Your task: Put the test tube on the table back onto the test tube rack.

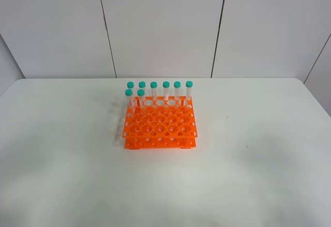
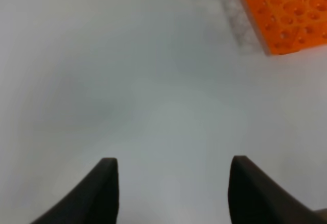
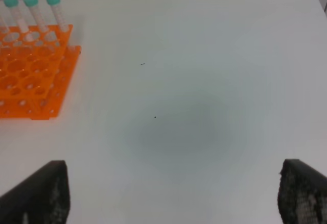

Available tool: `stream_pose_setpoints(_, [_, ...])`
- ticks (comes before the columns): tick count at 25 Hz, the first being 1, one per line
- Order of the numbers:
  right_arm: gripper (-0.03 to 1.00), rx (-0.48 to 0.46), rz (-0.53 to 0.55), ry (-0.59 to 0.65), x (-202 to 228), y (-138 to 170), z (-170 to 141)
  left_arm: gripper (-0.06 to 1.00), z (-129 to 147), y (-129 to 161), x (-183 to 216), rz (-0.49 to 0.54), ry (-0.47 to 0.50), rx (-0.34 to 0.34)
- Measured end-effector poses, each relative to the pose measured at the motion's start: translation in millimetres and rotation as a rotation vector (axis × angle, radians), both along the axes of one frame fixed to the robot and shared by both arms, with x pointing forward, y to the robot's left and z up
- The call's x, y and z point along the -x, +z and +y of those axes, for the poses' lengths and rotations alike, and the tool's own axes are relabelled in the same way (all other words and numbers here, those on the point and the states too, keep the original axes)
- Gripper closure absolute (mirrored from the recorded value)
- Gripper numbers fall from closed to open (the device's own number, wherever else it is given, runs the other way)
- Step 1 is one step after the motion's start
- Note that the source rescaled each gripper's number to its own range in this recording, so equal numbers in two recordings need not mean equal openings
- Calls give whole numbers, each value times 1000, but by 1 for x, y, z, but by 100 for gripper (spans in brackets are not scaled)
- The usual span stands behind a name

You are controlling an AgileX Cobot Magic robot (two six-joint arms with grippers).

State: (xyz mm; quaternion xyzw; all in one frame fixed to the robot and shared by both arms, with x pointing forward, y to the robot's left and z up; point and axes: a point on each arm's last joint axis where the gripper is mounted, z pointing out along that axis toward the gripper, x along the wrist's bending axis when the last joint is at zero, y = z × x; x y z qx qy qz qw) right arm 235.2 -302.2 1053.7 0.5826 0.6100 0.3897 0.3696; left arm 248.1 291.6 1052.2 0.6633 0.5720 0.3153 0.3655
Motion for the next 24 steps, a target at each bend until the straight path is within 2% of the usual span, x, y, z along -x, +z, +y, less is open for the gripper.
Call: stream_pose_setpoints(24, [-3,0,0,0,0,0,0,57,0,0,0,0,0,0])
